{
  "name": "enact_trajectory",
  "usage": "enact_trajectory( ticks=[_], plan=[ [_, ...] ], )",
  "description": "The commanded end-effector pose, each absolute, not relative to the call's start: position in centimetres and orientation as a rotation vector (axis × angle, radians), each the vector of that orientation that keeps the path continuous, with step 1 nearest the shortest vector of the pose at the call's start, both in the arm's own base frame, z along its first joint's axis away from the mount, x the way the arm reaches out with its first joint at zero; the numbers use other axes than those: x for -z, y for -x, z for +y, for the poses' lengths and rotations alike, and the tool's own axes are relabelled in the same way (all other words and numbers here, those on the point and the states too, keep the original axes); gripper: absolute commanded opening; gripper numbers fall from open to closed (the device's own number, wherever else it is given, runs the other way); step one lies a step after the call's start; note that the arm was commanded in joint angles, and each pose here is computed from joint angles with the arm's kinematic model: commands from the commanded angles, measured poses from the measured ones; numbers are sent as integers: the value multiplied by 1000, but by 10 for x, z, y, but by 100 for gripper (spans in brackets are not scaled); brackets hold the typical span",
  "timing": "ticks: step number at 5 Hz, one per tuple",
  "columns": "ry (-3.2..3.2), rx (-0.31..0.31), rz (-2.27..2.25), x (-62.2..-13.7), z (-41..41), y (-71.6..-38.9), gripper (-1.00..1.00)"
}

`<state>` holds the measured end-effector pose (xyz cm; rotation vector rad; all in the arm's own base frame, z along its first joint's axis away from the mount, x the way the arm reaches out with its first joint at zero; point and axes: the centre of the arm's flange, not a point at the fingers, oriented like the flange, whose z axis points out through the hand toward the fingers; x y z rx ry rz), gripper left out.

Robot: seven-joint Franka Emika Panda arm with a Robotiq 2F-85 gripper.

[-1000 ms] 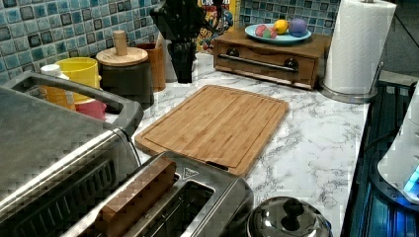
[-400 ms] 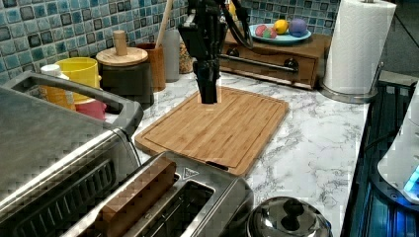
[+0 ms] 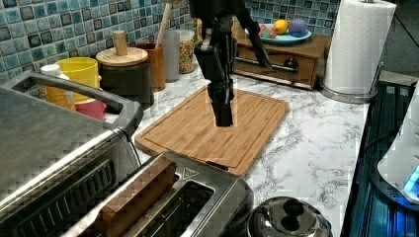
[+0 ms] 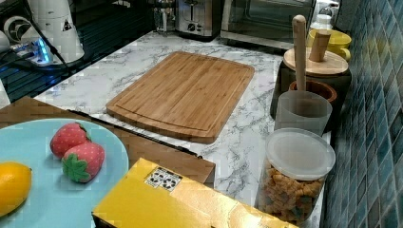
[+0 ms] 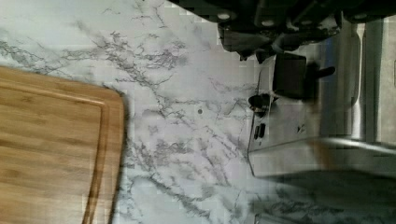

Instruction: Turn on the toaster.

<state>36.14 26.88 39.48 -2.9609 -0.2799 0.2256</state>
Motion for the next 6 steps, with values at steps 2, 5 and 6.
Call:
enact_trajectory(
  ticks=[2,5,6],
  plan=[
    [2851,-152,-313,-379,290,-329,-100],
    [2879,-132,-216,-363,308,-344,-100],
    [2850,-91,-165,-368,309,-350,-100]
  ],
)
